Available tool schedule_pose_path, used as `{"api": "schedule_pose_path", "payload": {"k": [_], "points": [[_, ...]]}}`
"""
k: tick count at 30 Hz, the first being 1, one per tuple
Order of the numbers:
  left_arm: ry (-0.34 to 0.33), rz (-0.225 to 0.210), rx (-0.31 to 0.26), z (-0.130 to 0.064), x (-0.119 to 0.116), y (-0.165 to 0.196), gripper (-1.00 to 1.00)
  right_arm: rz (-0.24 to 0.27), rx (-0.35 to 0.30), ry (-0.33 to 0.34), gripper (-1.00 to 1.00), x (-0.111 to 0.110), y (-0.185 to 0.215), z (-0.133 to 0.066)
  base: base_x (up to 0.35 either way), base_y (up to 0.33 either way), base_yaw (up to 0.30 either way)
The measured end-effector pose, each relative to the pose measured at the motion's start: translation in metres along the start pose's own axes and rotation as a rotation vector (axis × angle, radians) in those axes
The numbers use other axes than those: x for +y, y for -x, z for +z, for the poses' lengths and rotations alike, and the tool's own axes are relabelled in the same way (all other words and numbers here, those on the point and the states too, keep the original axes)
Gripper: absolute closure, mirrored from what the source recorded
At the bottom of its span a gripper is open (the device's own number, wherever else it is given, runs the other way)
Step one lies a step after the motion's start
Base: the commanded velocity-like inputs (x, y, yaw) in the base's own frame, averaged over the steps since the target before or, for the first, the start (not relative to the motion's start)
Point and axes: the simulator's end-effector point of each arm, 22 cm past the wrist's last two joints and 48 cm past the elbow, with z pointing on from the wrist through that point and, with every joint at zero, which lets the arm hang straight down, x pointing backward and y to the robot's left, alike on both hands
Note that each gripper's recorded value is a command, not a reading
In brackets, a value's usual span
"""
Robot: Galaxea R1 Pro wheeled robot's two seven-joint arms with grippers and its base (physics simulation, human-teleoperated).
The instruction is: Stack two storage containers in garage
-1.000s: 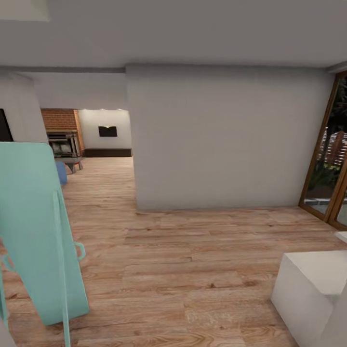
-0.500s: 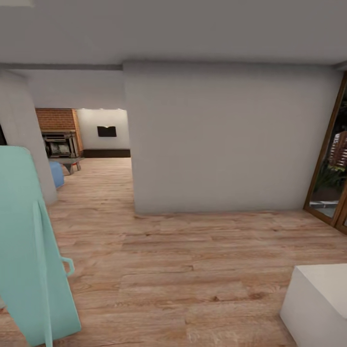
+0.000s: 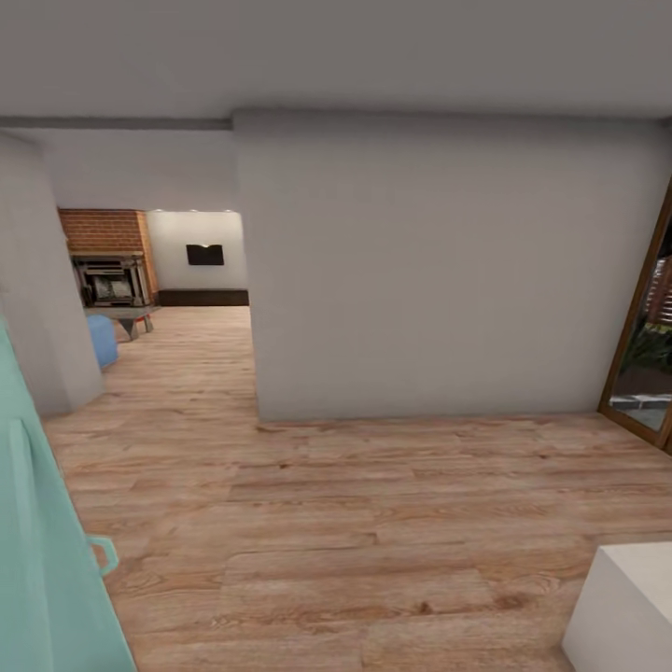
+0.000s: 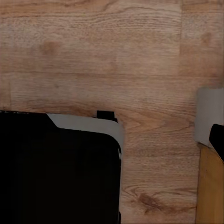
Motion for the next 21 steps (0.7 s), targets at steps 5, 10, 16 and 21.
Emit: {"api": "schedule_pose_path", "payload": {"k": [5, 10, 16, 21], "points": [[0.0, 0.0, 0.0, 0.0, 0.0004, 0.0, -1.0, -0.002, -0.001, 0.0, -1.0, -0.0005, 0.0003, 0.0, 0.322, 0.0, 0.0], [0.001, 0.0, 0.0, 0.0, 0.0005, 0.0, -1.0, -0.017, -0.004, 0.001, -1.0, -0.0005, 0.0008, 0.0, 0.322, 0.0, 0.0], [0.002, 0.0, 0.002, 0.0, 0.0011, -0.0002, -1.0, -0.023, -0.004, 0.002, -1.0, -0.0004, 0.0008, 0.0, 0.322, 0.0, 0.0], [0.002, 0.0, 0.002, 0.0, 0.0008, -0.0003, -1.0, -0.024, -0.003, 0.002, -1.0, -0.0004, 0.0005, 0.0, 0.322, 0.0, 0.0]]}}
